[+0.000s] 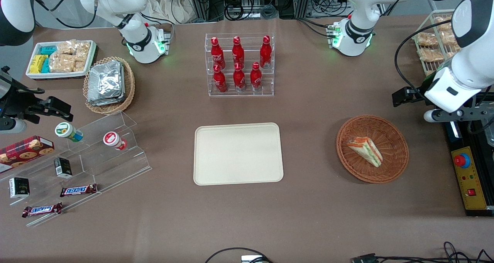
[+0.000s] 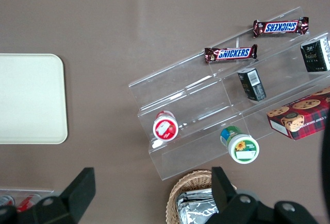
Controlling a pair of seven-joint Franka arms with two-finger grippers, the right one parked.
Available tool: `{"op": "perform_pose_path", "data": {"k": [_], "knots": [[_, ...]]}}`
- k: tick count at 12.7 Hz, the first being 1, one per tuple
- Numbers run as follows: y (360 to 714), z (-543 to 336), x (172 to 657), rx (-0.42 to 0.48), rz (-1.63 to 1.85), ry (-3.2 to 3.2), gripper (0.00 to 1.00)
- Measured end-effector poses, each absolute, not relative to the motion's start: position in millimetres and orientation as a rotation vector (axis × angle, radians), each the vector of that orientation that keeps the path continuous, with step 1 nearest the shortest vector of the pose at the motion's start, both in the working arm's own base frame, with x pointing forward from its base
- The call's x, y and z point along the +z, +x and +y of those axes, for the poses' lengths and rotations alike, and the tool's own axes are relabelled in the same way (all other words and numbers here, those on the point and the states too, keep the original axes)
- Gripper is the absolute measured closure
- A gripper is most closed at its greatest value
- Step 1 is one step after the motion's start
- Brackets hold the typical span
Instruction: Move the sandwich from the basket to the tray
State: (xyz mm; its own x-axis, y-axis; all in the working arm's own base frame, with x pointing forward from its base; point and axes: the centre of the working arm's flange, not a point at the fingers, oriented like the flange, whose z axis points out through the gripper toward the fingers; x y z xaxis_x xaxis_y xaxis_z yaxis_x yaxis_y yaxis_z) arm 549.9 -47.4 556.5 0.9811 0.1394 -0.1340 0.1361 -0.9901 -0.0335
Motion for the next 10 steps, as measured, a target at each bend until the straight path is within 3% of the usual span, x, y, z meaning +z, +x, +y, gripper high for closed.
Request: {"op": "perform_pose_path", "data": {"k": [3,6,10], "knots": [[556,-47,539,0.256,-0.613,-3.030,0.00],[571,-47,500,0.360,-0.913,-2.949,0.02],[593,-28,438,0.432,-1.070,-2.869,0.00]]}}
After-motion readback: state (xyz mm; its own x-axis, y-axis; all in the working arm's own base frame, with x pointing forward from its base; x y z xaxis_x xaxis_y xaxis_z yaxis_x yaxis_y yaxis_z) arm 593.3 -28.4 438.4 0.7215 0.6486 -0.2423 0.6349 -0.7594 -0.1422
